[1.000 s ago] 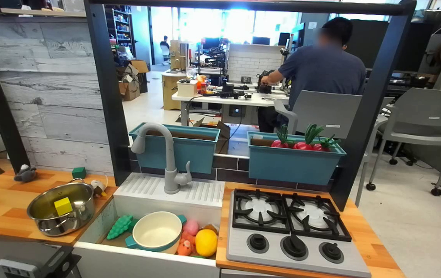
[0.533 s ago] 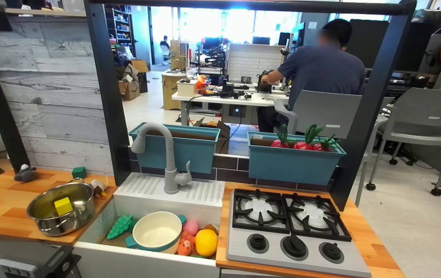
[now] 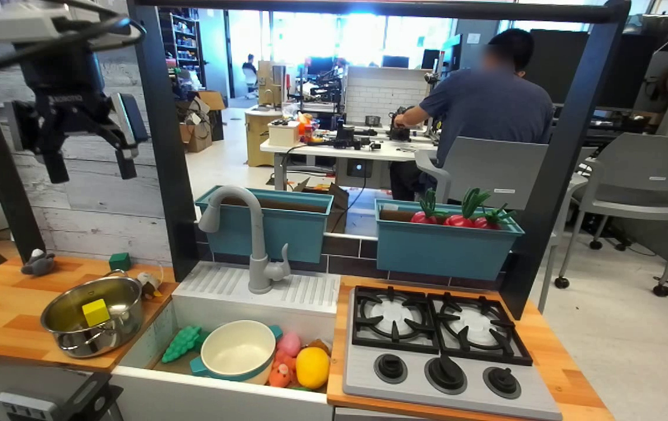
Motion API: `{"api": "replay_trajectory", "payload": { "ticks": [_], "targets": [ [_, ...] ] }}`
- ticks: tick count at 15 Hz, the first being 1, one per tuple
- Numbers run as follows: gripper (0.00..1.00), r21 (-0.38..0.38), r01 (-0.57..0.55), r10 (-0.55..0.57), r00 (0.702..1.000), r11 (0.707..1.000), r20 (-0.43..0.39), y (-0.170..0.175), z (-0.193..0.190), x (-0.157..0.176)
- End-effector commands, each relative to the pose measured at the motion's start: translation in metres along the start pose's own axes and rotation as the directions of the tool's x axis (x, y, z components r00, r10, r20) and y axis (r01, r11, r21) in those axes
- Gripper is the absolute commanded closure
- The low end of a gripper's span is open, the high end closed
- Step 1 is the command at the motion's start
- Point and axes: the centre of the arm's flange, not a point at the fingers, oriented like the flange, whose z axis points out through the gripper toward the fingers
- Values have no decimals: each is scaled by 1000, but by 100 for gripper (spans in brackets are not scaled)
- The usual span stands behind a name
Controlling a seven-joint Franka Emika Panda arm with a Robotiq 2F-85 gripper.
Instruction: Move the pot to the left and the orange plush toy to the right
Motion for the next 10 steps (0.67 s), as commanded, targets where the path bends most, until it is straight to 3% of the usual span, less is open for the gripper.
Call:
{"api": "replay_trajectory", "payload": {
  "ticks": [1, 7, 10],
  "targets": [
    [0, -10, 127, -125, 987, 992, 101, 5, 30, 48],
    [0, -36, 124, -109, 953, 992, 284, 0, 97, 79],
    [0, -69, 80, -54, 944, 994, 326, -4, 130, 91]
  ]
}}
